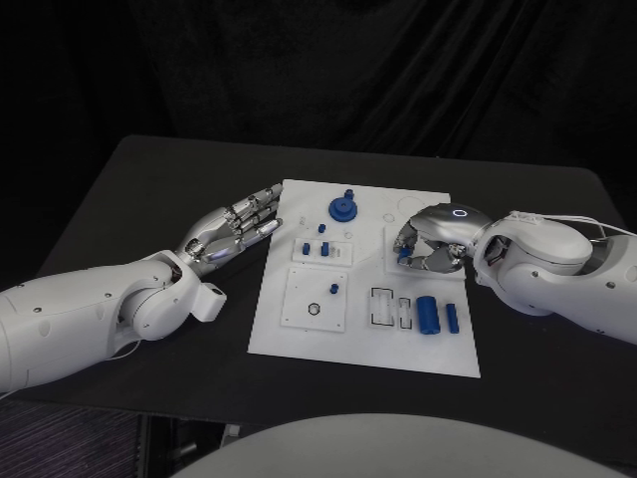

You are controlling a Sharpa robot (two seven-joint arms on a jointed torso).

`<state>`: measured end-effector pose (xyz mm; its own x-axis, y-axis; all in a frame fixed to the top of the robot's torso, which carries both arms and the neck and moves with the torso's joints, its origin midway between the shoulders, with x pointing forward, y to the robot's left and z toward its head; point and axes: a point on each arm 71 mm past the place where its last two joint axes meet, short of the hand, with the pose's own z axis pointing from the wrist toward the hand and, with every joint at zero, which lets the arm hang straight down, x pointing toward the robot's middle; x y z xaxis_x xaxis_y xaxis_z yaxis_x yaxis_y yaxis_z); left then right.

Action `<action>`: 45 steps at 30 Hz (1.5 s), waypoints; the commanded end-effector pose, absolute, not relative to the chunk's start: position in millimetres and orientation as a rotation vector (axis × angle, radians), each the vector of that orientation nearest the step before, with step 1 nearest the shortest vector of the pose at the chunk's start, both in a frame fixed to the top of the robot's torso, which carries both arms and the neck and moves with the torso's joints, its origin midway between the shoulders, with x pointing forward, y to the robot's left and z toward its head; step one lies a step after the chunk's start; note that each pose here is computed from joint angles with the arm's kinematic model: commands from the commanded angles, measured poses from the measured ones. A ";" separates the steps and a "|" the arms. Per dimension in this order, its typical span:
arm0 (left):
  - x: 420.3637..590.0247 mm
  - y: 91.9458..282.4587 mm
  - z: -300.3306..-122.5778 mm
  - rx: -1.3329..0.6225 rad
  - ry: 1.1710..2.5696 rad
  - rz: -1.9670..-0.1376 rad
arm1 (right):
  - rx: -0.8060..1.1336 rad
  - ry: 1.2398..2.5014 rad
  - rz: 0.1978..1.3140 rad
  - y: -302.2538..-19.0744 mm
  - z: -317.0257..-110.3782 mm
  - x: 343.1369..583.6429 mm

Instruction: Assemble the parts on the task board

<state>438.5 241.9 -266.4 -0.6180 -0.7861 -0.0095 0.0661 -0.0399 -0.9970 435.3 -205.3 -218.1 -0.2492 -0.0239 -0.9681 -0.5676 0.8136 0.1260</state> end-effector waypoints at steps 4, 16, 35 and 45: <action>437.7 240.5 -264.4 -0.762 1.571 -1.769 | -0.448 1.713 0.582 -204.3 -214.3 432.3; 437.9 240.6 -265.2 -0.765 1.575 -1.763 | -0.452 1.643 0.632 -195.2 -186.3 419.9; 438.5 235.9 -266.2 -0.762 1.580 -1.775 | -0.803 1.525 0.836 -86.3 -186.2 379.2; 438.8 234.7 -266.5 -0.762 1.583 -1.777 | -0.891 1.512 0.841 -60.5 -206.7 379.3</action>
